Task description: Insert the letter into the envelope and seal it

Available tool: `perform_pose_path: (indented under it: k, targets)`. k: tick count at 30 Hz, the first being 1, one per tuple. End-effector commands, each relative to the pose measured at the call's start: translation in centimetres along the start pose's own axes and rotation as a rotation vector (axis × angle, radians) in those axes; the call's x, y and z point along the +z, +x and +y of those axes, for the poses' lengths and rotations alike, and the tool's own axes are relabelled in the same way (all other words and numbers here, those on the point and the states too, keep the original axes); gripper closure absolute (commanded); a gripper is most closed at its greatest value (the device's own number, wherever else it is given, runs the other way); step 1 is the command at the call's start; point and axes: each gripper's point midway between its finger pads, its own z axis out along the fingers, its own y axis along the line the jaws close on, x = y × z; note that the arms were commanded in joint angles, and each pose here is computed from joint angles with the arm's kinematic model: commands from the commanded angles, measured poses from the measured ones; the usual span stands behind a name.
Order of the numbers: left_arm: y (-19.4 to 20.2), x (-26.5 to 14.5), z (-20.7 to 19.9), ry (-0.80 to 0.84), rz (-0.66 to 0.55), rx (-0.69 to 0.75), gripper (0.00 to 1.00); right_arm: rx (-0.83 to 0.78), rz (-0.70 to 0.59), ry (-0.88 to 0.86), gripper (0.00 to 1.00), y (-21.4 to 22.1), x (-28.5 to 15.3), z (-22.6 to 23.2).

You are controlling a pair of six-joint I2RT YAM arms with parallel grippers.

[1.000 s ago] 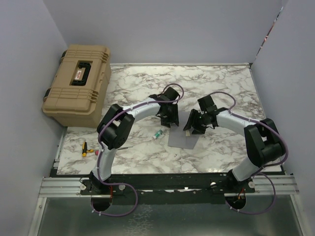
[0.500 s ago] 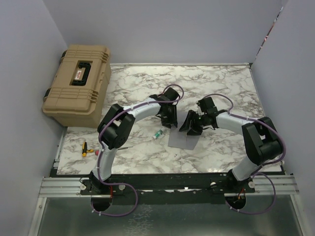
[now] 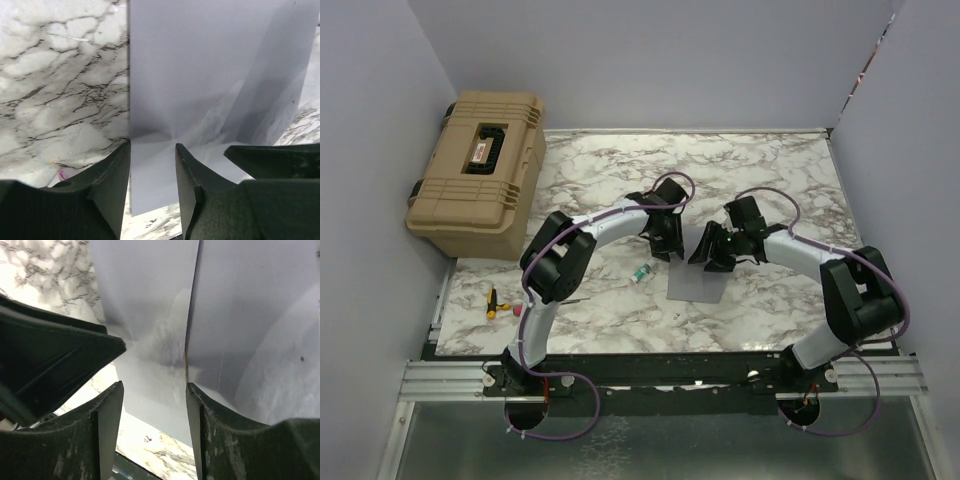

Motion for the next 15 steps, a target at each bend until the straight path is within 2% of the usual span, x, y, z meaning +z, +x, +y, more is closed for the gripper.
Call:
perform_pose_path:
  k: [1, 5, 8, 11, 15]
  targets:
    - [-1.6, -0.8, -1.4, 0.013, -0.06, 0.045, 0.56, -0.074, -0.159, 0.061, 0.43, -2.3, -3.1, -0.4]
    - [-4.0, -3.5, -2.6, 0.028, -0.165, 0.109, 0.5, -0.129, -0.232, 0.059, 0.43, -3.2, -5.4, 0.4]
    - [-4.5, -5.5, -2.5, 0.019, -0.217, 0.174, 0.46, -0.118, -0.251, 0.144, 0.42, -3.0, -6.6, -1.1]
    - [-4.4, -6.8, 0.0, -0.072, -0.262, 0.25, 0.41, -0.09, -0.235, 0.247, 0.41, -2.1, -7.2, -3.3]
    - [-2.9, -8.3, 4.4, -0.215, -0.268, 0.345, 0.32, -0.053, -0.223, 0.276, 0.4, -0.6, -7.6, -4.6]
